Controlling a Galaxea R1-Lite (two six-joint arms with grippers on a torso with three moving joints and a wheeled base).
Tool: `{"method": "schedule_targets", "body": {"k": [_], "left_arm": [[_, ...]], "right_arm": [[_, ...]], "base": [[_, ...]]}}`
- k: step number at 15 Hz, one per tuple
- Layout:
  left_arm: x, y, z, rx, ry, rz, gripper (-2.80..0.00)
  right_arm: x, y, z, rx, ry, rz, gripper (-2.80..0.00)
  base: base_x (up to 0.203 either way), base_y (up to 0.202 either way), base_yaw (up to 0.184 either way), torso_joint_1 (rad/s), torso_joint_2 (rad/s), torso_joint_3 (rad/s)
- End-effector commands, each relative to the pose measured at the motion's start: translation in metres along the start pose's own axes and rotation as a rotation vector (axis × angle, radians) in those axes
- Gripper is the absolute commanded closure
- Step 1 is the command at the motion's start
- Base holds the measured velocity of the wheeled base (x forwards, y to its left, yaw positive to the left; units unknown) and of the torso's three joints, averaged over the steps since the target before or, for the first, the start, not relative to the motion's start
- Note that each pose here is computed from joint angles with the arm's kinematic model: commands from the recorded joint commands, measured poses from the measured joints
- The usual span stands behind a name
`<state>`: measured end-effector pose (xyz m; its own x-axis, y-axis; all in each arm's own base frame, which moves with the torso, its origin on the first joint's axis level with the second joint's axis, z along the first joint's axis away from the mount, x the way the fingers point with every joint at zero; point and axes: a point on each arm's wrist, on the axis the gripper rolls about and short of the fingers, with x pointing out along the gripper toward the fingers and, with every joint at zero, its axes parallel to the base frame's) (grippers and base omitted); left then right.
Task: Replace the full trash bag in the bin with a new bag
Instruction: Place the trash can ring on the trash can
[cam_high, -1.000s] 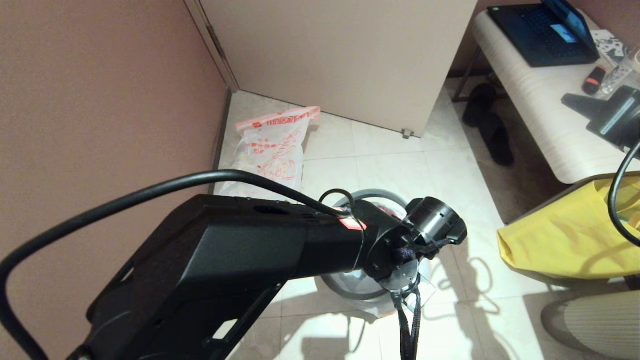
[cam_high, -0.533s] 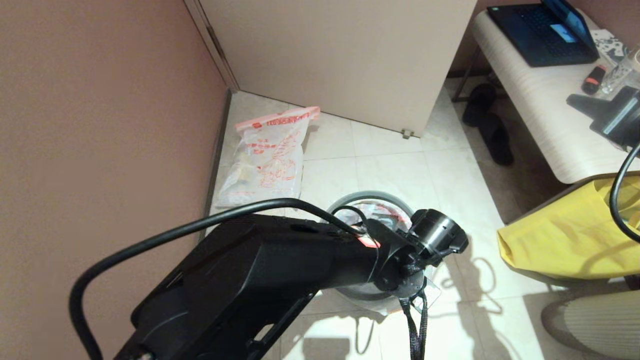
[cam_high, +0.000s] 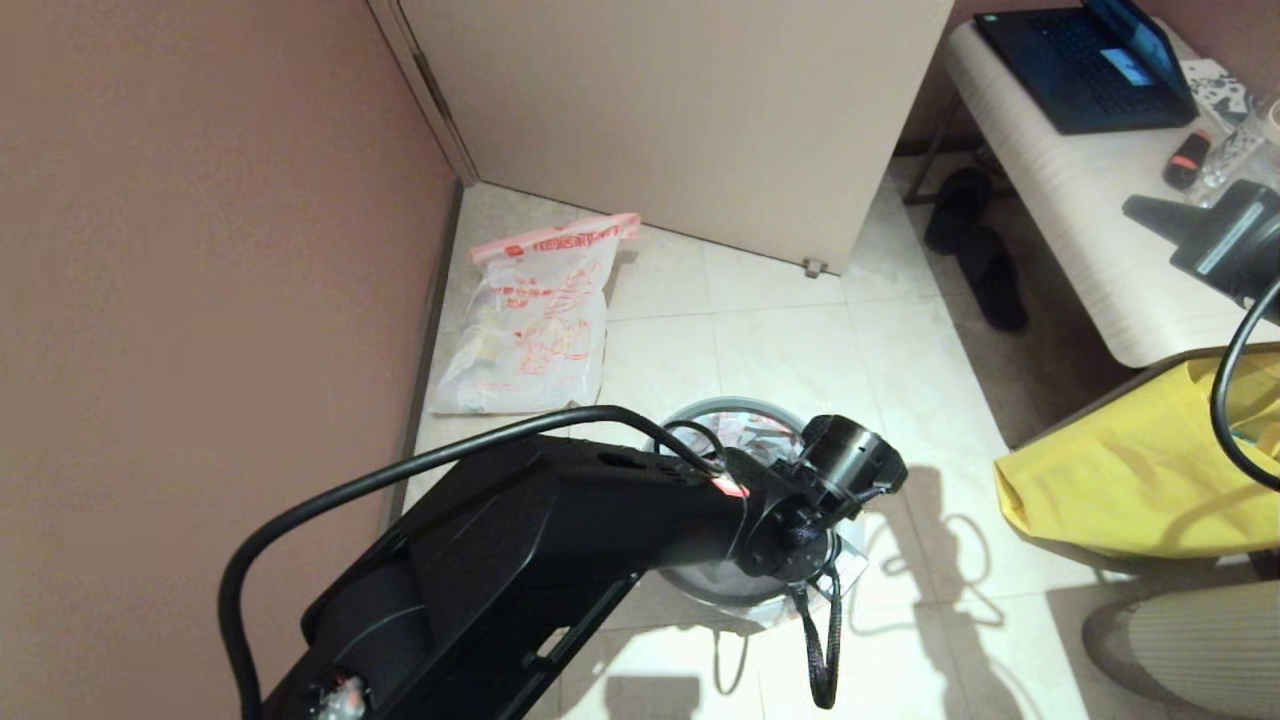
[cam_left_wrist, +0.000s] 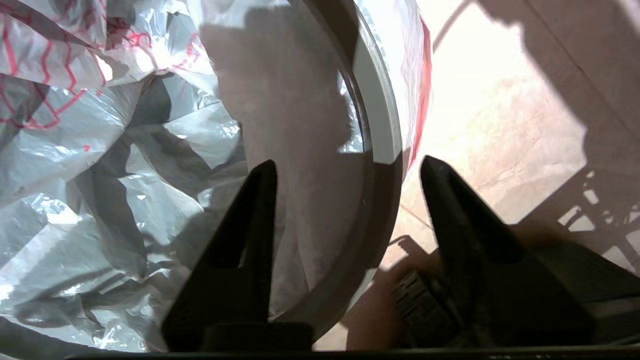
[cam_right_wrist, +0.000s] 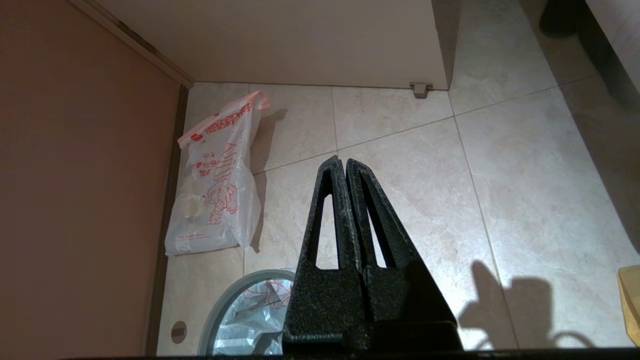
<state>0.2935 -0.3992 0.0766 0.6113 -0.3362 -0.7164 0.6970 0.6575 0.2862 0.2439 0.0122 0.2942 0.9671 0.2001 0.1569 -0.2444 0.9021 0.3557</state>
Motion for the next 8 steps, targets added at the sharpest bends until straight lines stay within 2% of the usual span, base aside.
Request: {"method": "schedule_targets", "body": {"k": [1, 4, 6, 8], "left_arm": [[-0.01, 0.004, 0.006, -0.01, -0.022, 0.006, -2.8], [-0.037, 0.023, 0.019, -0.058, -0.071, 0.025, -2.8], [-0.047, 0.046, 0.019, -0.155, -0.072, 0.053, -2.8], [-0.048, 0.065, 0.009, -0.207, -0.046, 0.08, -2.8]], "right_arm": [[0.001, 0.0, 0.0, 0.002, 0.001, 0.004, 0.0], [0.006, -0.002, -0.007, 0.007, 0.026, 0.001, 0.0], [0.012, -0.003, -0.017, 0.014, 0.059, 0.002, 0.0], [0.021, -0.007, -0.029, 0.021, 0.099, -0.007, 0.0]], "base": [[0.0, 0.0, 0.0, 0.0, 0.0, 0.0], [0.0, 0.0, 0.0, 0.0, 0.0, 0.0], [0.0, 0.0, 0.0, 0.0, 0.0, 0.0], [0.0, 0.0, 0.0, 0.0, 0.0, 0.0]]}}
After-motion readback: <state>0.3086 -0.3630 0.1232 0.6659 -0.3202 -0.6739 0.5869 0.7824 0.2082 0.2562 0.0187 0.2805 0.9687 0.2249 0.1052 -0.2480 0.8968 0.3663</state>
